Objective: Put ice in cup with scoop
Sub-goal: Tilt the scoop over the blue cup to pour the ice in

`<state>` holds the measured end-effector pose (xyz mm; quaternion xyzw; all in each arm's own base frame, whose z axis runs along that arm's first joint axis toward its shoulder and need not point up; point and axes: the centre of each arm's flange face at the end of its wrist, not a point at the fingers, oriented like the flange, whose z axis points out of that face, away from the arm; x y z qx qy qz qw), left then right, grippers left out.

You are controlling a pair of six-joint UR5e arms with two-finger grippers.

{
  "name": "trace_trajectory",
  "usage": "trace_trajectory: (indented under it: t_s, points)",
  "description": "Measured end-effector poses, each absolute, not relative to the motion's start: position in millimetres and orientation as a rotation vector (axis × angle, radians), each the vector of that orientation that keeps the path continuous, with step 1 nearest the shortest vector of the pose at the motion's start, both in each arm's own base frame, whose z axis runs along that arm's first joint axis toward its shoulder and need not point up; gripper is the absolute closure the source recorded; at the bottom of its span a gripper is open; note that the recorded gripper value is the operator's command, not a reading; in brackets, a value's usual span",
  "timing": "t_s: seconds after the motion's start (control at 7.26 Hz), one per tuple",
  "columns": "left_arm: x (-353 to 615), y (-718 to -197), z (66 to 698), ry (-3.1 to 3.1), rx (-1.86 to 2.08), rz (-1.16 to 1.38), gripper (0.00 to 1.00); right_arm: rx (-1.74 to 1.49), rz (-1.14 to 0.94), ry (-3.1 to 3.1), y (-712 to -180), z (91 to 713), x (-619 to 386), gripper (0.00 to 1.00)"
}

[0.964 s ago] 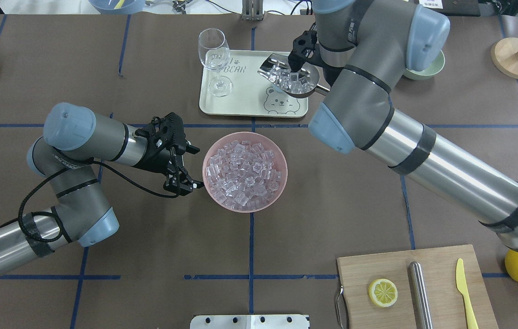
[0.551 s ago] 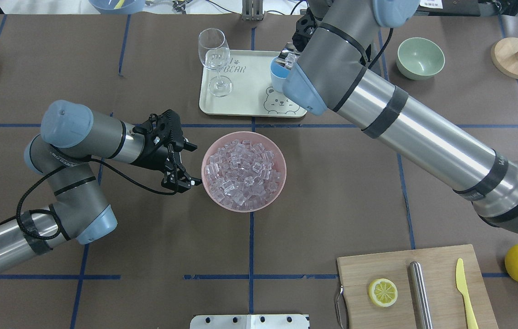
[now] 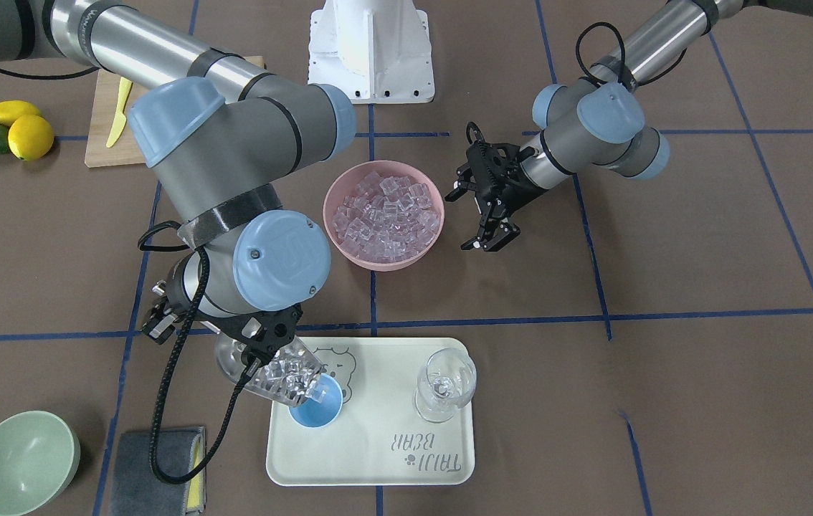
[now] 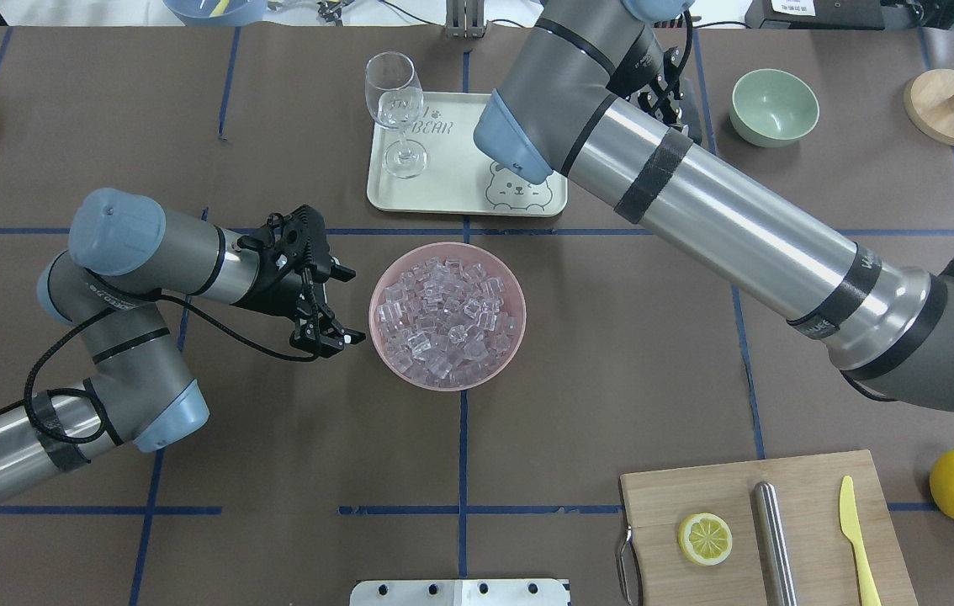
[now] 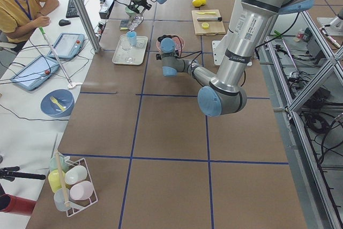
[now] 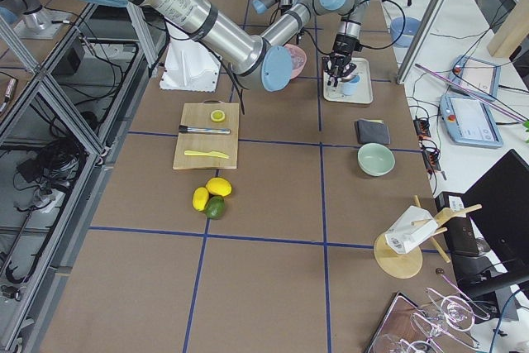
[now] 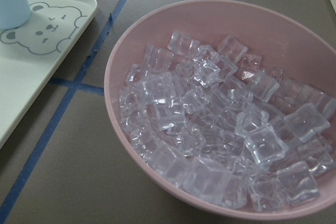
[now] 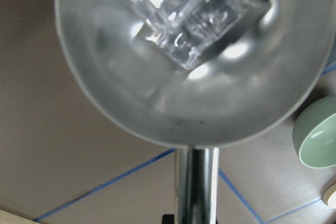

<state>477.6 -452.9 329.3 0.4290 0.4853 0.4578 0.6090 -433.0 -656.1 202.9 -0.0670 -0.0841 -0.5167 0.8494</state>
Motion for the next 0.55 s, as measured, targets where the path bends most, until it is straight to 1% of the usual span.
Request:
trace_trajectory:
  t_s: [0.55]
  points:
    - [479.8,-450.7,330.4,1.122,0.988,1.062,0.00,-0.213,-1.158,-0.049,-646.9,196.9,-431.7,1.00]
